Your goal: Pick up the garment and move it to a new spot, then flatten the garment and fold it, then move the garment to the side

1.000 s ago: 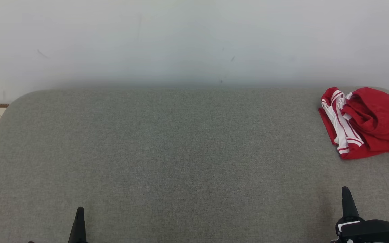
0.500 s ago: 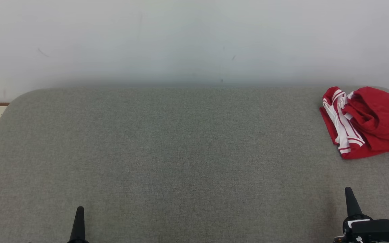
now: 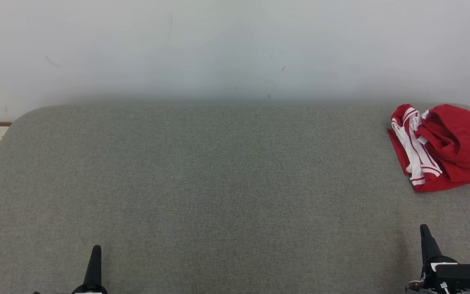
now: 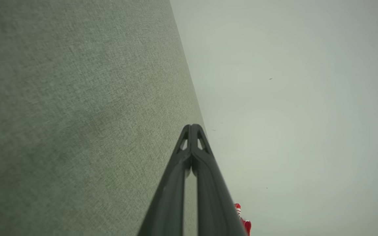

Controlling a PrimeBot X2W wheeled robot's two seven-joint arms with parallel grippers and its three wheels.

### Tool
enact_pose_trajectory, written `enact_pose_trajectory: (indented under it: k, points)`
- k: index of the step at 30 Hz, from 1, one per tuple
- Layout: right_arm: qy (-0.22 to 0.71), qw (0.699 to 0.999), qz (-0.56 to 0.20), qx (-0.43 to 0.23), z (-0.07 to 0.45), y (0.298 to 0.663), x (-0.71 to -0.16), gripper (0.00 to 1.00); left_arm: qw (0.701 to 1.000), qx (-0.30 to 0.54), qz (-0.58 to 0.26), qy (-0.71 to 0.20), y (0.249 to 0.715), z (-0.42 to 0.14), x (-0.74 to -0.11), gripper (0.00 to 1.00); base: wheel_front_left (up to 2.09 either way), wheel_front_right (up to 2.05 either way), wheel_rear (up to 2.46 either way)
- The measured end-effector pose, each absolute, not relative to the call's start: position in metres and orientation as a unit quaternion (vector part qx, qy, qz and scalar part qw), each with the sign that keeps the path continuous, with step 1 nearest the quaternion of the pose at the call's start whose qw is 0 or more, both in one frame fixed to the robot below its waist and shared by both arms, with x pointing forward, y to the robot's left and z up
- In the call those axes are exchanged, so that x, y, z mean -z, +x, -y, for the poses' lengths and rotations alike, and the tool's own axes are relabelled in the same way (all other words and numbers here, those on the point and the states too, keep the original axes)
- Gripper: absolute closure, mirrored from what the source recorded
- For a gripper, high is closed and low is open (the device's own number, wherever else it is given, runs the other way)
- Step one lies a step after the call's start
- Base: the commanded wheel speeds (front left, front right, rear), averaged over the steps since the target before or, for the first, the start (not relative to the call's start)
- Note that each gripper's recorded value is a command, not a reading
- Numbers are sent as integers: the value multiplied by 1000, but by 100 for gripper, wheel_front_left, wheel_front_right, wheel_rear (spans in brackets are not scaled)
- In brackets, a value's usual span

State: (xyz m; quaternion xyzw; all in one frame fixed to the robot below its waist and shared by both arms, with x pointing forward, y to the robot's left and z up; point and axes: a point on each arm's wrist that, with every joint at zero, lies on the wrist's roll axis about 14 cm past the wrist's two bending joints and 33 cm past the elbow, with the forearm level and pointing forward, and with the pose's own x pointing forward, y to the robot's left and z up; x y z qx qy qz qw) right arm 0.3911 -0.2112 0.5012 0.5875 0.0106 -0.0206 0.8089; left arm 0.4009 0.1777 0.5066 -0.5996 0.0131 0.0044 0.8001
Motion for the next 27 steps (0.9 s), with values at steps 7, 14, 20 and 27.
enact_pose_trajectory:
  k: [7,14,20,27]
  points:
    - [611,792,-8,20,213,394,-503,100,784,-5,-16,-620,402,-177,-506,100,0,0,0]
    - [635,772,-6,20,216,395,-503,100,766,-2,-15,-643,405,-177,-506,100,0,0,0]
    - [655,755,-4,19,217,397,-504,100,751,-1,-16,-660,406,-177,-506,100,0,0,0]
    - [675,737,-1,16,219,399,-506,100,735,0,-16,-678,408,-177,-506,100,0,0,0]
